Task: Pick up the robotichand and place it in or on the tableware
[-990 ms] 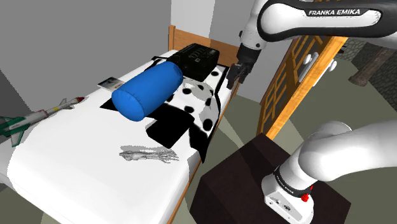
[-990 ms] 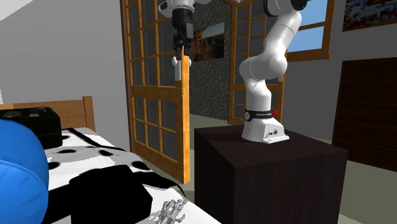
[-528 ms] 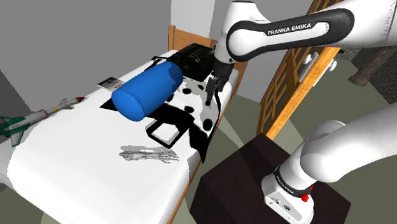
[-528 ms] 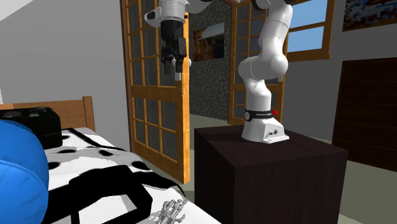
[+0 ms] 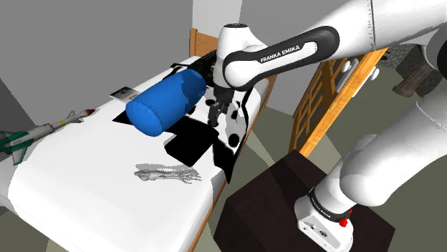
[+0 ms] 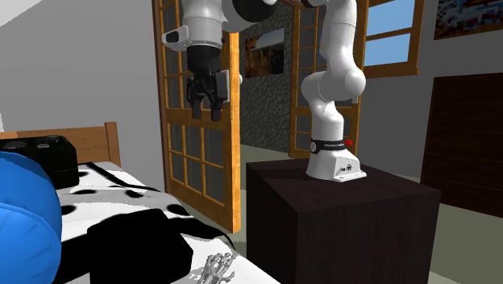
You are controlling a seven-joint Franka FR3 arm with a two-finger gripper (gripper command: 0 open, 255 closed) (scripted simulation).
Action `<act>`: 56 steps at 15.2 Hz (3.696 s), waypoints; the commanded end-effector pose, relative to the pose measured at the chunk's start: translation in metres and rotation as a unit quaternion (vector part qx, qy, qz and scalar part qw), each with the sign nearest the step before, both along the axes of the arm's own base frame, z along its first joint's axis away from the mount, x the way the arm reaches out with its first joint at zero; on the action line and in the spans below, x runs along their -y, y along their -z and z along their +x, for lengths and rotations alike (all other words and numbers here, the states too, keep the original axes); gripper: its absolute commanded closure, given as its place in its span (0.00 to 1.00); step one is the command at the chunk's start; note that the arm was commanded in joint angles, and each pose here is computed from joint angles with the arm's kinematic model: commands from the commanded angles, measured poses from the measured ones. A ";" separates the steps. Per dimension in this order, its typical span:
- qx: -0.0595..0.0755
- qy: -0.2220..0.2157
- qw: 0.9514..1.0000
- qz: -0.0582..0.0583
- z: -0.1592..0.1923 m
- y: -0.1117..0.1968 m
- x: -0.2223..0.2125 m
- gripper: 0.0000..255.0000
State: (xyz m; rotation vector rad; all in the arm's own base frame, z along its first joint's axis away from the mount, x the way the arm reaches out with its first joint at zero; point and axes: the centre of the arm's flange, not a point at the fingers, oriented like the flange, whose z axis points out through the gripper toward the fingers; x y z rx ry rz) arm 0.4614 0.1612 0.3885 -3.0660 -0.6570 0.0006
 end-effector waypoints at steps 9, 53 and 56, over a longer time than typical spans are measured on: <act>-0.005 -0.093 0.995 -0.020 0.038 0.090 -0.096 0.00; -0.014 -0.247 0.967 -0.055 0.059 0.280 -0.254 1.00; -0.014 -0.247 0.967 -0.055 0.059 0.265 -0.254 1.00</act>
